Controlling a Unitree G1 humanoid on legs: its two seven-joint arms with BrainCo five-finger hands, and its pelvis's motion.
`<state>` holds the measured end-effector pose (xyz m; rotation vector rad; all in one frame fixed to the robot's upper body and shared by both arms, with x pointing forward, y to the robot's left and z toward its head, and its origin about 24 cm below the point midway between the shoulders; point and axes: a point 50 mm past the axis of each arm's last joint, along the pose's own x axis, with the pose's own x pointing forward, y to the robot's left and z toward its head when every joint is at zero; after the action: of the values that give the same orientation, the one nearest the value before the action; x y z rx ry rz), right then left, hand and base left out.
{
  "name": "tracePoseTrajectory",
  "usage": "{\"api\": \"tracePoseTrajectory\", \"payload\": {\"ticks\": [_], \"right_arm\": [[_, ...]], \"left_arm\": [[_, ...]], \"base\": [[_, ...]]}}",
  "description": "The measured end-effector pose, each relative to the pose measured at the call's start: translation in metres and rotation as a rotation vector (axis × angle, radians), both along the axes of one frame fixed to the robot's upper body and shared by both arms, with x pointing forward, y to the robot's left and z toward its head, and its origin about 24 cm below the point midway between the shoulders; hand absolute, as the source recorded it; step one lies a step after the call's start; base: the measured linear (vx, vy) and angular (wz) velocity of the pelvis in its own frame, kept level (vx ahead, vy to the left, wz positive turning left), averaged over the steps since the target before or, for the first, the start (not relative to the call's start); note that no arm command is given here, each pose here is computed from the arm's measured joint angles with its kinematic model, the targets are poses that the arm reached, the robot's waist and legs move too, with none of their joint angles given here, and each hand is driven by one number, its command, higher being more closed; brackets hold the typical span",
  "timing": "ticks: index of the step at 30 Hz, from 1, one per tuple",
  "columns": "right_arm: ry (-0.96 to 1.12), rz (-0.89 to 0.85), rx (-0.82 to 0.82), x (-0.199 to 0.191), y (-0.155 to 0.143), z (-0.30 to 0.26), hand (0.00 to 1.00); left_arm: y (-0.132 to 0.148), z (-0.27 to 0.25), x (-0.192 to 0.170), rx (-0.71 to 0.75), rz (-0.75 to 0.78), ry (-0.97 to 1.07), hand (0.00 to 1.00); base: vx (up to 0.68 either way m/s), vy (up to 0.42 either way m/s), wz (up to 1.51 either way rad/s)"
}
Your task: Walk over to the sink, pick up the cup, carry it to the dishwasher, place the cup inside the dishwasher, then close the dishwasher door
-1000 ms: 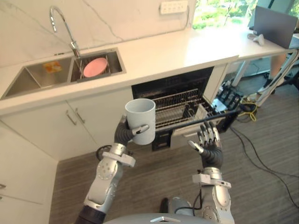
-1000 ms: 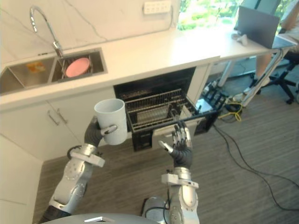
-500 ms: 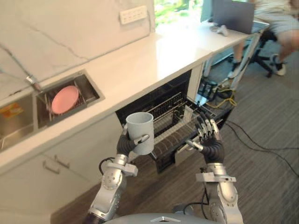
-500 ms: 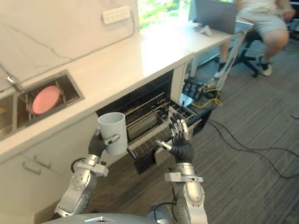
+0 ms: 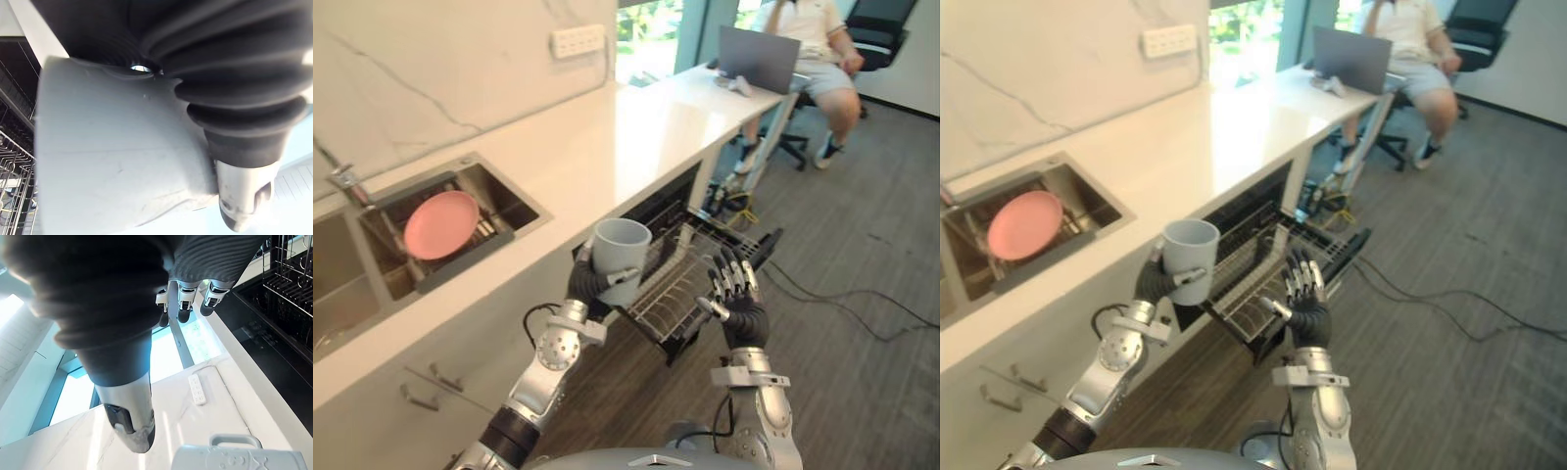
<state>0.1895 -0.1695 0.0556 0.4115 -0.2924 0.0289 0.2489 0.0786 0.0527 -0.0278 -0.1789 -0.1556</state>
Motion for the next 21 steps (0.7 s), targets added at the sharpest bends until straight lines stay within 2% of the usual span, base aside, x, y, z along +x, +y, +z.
{"api": "tracePoseTrajectory", "payload": {"ticks": [2, 5, 8, 15, 21], "right_arm": [[-0.011, 0.003, -0.003, 0.002, 0.000, 0.002, 0.00], [0.011, 0.012, -0.018, 0.002, -0.002, 0.001, 0.00], [0.024, 0.068, 0.041, 0.007, 0.007, 0.000, 0.00], [0.081, 0.246, 0.284, 0.009, 0.026, -0.008, 0.00], [0.128, 0.314, 0.354, 0.009, 0.035, -0.013, 0.00]], "left_arm": [[0.004, 0.002, 0.002, 0.005, 0.054, -0.013, 1.00], [-0.004, 0.004, 0.000, 0.024, 0.058, -0.033, 1.00], [-0.007, 0.012, -0.002, 0.048, 0.092, -0.092, 1.00], [0.000, 0.010, -0.005, 0.253, 0.284, -0.219, 1.00], [-0.004, -0.001, -0.010, 0.384, 0.351, -0.300, 1.00]], "base": [[0.04, -0.053, -0.35], [0.04, -0.028, 0.02], [0.04, -0.036, -0.05], [0.01, -0.016, -0.09], [-0.01, -0.018, 0.06]]}}
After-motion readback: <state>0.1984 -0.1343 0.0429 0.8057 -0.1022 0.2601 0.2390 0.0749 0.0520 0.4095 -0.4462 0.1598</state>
